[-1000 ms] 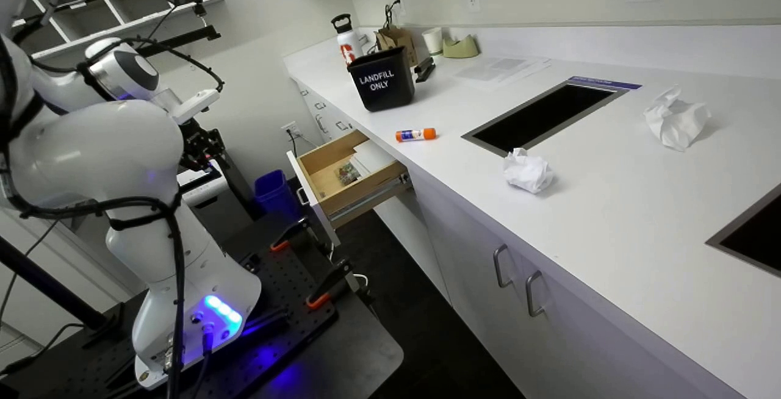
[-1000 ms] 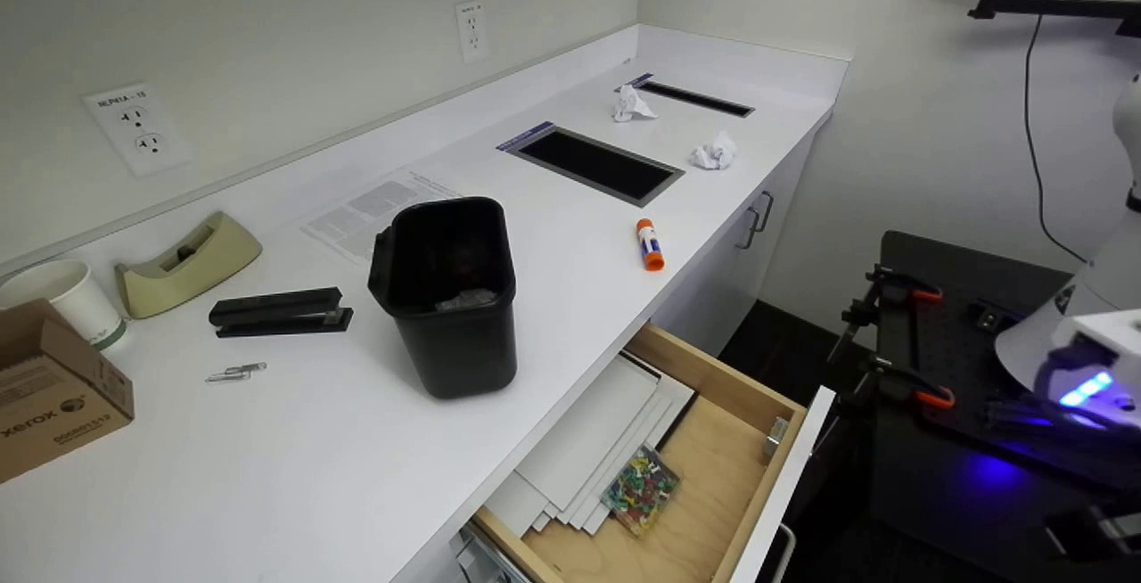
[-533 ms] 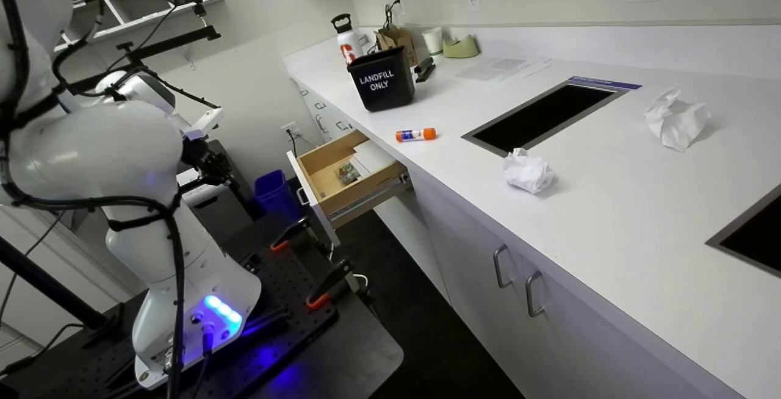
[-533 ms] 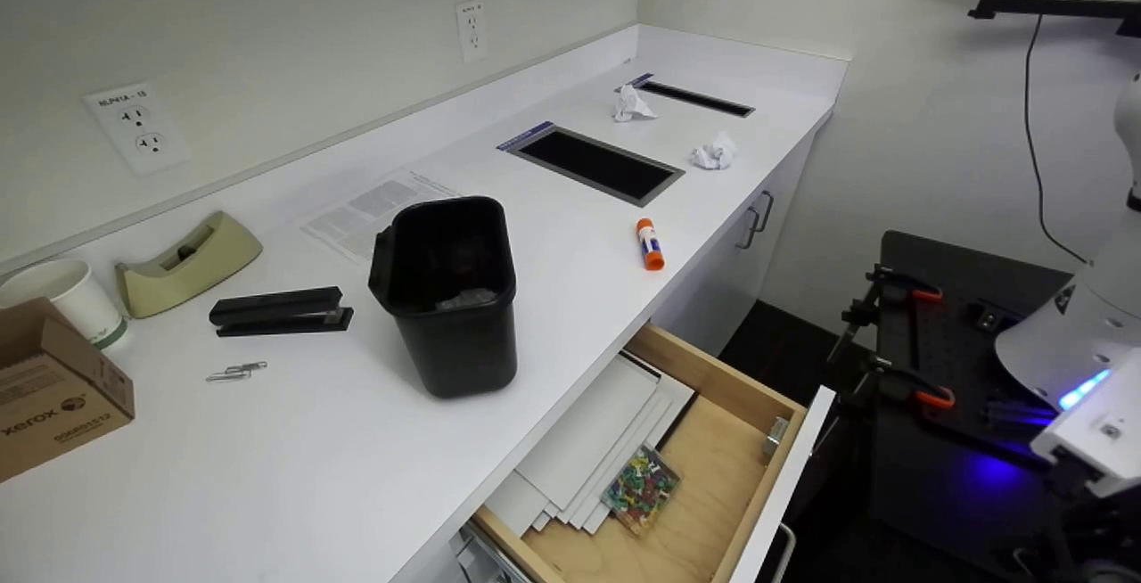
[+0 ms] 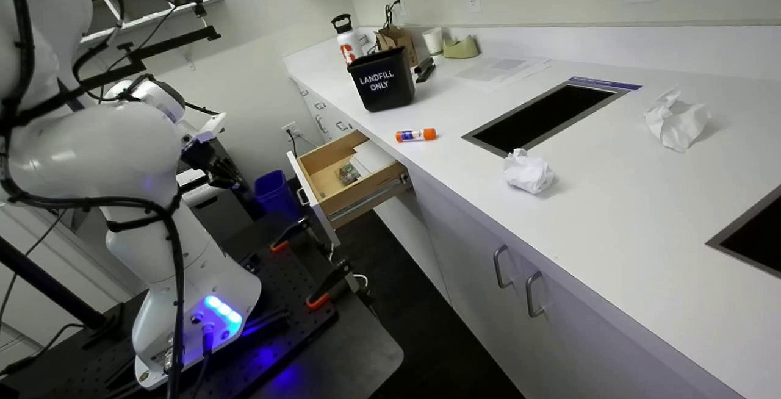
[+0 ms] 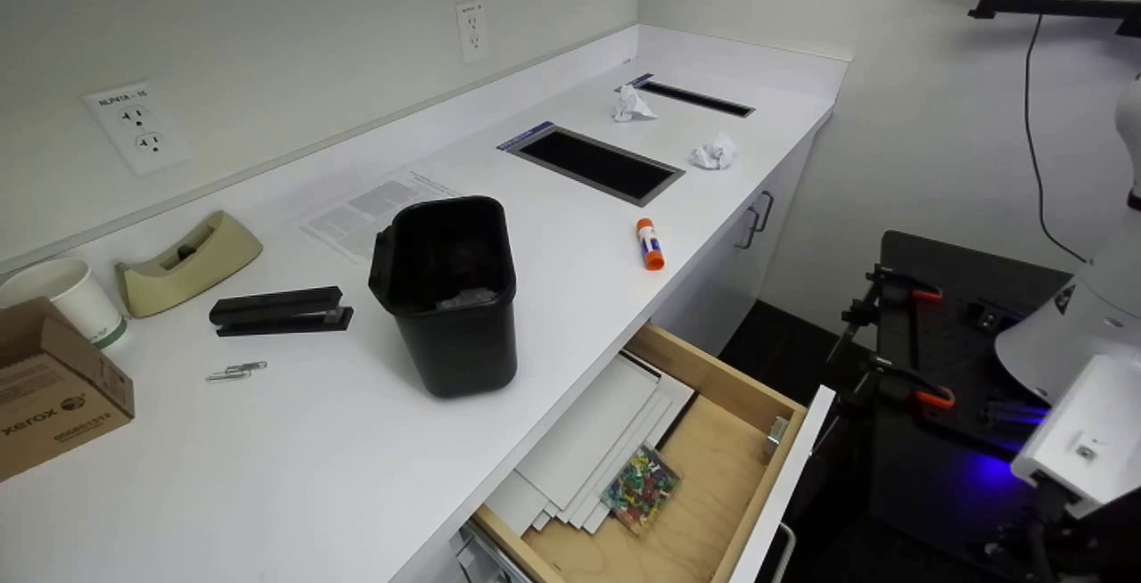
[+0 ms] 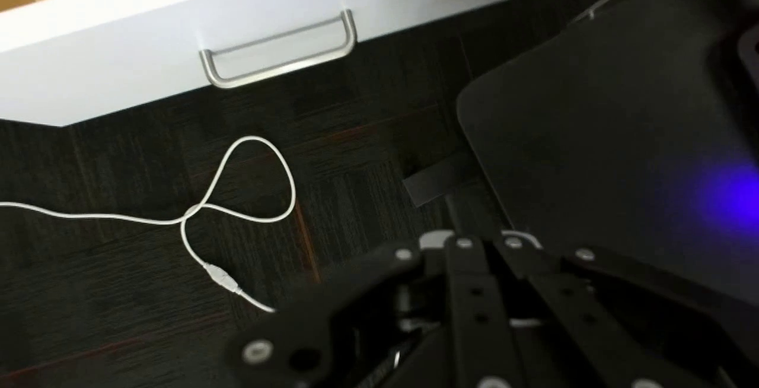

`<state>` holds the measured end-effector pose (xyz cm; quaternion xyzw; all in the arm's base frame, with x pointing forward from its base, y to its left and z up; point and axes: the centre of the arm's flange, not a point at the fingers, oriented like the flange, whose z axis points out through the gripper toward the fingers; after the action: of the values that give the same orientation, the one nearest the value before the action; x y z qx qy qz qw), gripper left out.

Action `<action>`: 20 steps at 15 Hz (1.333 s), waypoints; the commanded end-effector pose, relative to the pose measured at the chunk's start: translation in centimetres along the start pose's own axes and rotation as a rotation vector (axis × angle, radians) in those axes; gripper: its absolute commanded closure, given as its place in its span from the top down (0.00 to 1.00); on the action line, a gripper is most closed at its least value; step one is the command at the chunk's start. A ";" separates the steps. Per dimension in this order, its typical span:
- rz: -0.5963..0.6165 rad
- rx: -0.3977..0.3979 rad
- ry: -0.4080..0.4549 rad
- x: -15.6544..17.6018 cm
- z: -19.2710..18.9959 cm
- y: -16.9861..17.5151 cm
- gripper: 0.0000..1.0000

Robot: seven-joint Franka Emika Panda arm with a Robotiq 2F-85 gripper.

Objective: Close the drawer

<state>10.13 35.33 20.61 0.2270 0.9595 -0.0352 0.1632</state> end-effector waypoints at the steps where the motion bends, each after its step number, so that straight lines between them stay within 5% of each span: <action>1: -0.133 -0.112 -0.104 -0.2 2.7 1.3 0.00; 5: -0.207 -0.171 -0.145 -0.5 4.4 2.4 0.01; 13: -0.309 -0.084 -0.228 0.7 11.3 5.3 0.01; 20: -0.404 -0.089 -0.327 -0.7 15.0 7.2 0.01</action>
<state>16.66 38.89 7.84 0.0259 0.9546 -0.0601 0.2906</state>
